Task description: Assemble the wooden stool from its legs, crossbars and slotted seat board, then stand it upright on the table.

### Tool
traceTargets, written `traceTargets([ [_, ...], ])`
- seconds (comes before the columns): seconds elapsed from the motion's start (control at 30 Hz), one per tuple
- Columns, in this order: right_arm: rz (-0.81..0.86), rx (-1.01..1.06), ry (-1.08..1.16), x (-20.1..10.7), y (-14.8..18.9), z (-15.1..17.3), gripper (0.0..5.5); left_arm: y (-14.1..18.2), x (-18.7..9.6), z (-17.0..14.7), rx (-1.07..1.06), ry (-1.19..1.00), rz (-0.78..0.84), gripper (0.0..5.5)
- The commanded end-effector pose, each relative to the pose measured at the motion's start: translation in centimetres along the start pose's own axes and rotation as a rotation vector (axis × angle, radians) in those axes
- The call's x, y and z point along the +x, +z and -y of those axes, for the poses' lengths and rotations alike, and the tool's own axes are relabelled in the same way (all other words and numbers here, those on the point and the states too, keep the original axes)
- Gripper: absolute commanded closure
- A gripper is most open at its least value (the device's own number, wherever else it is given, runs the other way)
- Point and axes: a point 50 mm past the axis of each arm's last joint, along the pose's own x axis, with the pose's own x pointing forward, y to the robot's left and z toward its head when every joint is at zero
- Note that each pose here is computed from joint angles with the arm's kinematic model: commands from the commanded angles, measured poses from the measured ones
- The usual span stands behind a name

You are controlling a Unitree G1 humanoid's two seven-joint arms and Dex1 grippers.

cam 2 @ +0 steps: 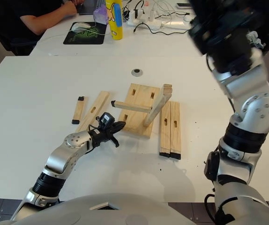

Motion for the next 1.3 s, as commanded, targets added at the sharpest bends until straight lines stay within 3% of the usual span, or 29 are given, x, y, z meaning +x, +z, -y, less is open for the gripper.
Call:
traceTargets([
  [0.03,-0.625,0.02,-0.314,-5.8,-10.0,2.9,5.48,-3.8,-0.4,0.0,-0.063,0.021,-0.191,5.5],
  [0.07,-0.726,0.025,-0.368,-7.6,-11.9,3.4,5.48,-3.7,-0.5,-0.1,-0.062,0.021,-0.19,5.5],
  [0.13,-0.761,0.0,-0.41,-8.9,-12.7,4.0,5.48,-3.6,-0.4,-0.1,-0.054,0.013,-0.192,5.5],
  [0.33,-0.259,-0.083,-0.32,-4.6,-4.9,4.8,5.48,-3.9,-0.5,-0.2,-0.066,0.026,-0.217,5.5],
  [0.47,-0.08,-0.143,-0.523,-6.5,-1.1,6.9,5.48,-4.1,-0.4,0.3,-0.109,0.058,-0.232,5.5],
  [0.6,-0.555,-0.367,-0.892,-13.6,-4.3,8.4,5.48,-3.5,-0.6,1.0,-0.118,0.078,-0.178,5.5],
  [0.77,-0.814,-0.267,-1.03,-19.2,-9.4,4.9,5.48,-2.2,-1.2,0.7,-0.108,0.113,-0.057,5.5],
  [0.97,-0.826,-0.148,-0.988,-18.4,-12.4,1.0,4.65,-1.4,-2.1,0.5,-0.114,0.156,0.017,5.5],
  [1.17,-0.889,-0.105,-0.972,-18.1,-12.4,0.3,3.74,-1.6,-2.6,1.2,-0.134,0.175,0.009,5.5],
  [1.3,-0.914,0.005,-0.94,-17.2,-13.5,-0.5,3.74,-1.8,-2.7,1.5,-0.141,0.189,0.003,5.5],
])
